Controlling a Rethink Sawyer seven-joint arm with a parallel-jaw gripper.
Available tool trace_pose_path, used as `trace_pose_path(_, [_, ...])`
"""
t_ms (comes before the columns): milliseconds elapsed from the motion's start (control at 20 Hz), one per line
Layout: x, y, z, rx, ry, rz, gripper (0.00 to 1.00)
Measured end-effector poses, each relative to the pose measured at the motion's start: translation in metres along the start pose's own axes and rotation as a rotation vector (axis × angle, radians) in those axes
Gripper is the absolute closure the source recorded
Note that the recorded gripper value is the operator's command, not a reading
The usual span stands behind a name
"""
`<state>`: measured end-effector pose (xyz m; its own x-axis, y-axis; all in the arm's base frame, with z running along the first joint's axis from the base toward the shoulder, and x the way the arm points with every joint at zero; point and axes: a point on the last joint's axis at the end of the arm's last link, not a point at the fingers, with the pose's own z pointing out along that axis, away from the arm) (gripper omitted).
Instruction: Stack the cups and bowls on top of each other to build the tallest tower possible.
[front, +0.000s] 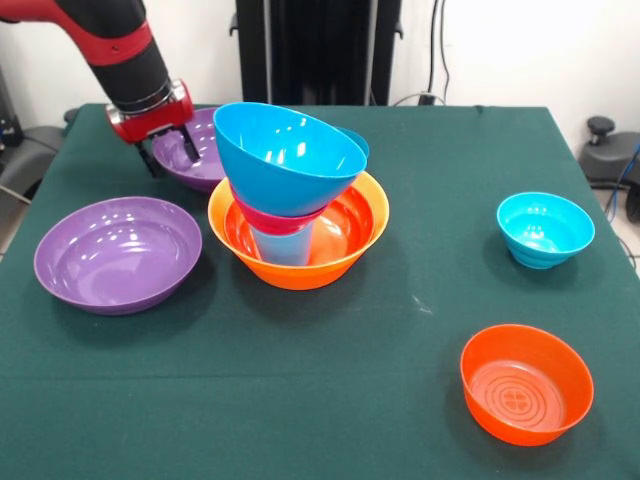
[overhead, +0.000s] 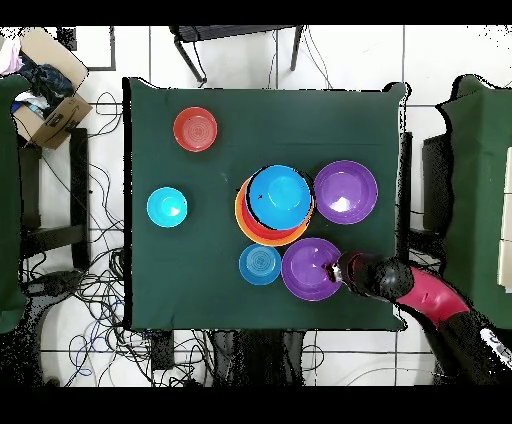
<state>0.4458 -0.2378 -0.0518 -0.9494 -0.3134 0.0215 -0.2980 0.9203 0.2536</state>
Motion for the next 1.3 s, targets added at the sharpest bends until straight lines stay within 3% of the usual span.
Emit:
trace_pose_path(350, [0.001,-0.001,0.005,-0.005,0.001,0.000,0.00])
trace_pose_path(400, [0.003,-0.002,0.005,-0.005,-0.001,0.003,1.00])
trace_pose_path(950, [0.008,-0.008,-0.007,-0.005,0.010,0.012,1.00])
trace_pose_path(1300, [0.008,-0.027,-0.049,0.071,0.023,0.003,1.00])
